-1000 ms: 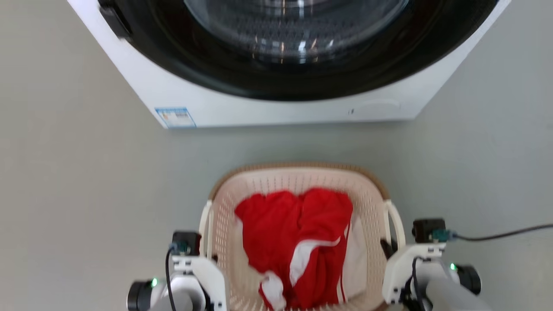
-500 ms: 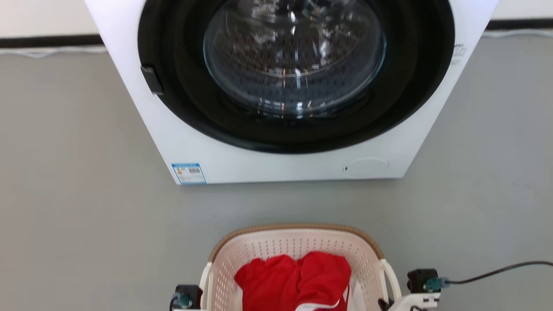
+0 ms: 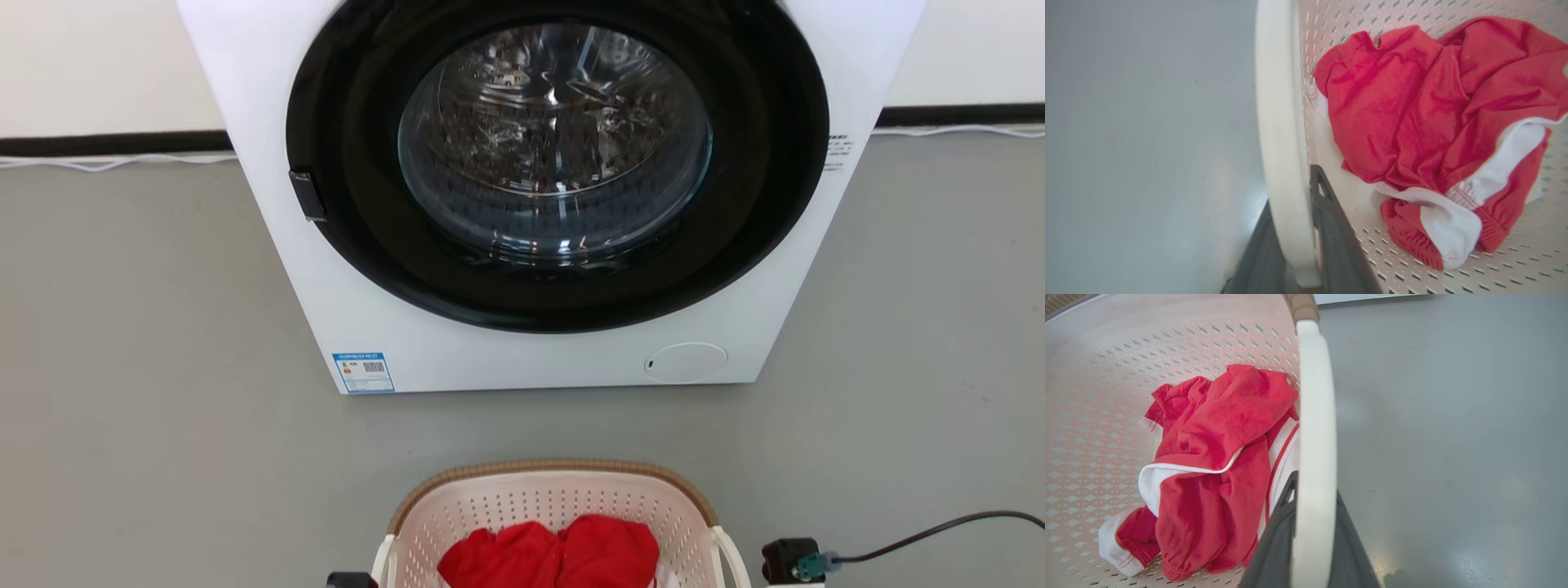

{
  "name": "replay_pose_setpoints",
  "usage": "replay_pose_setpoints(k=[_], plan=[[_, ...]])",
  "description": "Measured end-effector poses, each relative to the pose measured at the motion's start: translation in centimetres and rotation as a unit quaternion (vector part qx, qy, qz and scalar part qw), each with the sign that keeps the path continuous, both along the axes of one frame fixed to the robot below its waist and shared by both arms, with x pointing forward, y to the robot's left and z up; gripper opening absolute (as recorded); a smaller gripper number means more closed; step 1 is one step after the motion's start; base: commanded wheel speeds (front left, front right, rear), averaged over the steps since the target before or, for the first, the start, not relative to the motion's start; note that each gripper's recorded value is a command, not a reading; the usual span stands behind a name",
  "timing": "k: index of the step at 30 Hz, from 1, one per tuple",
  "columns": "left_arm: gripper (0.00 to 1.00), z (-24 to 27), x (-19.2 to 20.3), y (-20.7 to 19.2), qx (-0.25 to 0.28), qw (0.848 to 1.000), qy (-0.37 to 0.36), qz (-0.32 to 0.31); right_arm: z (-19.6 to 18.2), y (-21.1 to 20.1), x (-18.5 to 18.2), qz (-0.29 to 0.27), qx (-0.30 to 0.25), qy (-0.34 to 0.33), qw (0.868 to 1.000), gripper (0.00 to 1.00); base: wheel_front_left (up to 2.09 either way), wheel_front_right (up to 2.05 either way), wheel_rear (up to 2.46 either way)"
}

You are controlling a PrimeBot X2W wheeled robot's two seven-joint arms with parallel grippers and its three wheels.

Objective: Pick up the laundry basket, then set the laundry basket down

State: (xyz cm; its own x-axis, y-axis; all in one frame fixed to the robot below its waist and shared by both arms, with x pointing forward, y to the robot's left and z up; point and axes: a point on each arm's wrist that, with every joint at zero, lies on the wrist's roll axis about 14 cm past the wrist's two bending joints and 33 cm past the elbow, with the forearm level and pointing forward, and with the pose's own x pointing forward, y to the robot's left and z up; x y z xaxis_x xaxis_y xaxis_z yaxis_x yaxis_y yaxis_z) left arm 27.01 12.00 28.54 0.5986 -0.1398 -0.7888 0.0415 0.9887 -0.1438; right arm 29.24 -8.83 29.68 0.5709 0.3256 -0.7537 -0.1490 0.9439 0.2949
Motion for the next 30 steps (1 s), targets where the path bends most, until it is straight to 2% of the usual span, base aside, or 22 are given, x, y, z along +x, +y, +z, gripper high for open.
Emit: replay_pose_setpoints(k=[30], plan=[[0.00, -0.1, -0.8, -0.3, 0.001, 1.000, 0.005, -0.008, -0.5, -0.1, -1.4, -0.003, 0.001, 0.017, 1.000, 0.00, 0.00, 0.00, 0.00]])
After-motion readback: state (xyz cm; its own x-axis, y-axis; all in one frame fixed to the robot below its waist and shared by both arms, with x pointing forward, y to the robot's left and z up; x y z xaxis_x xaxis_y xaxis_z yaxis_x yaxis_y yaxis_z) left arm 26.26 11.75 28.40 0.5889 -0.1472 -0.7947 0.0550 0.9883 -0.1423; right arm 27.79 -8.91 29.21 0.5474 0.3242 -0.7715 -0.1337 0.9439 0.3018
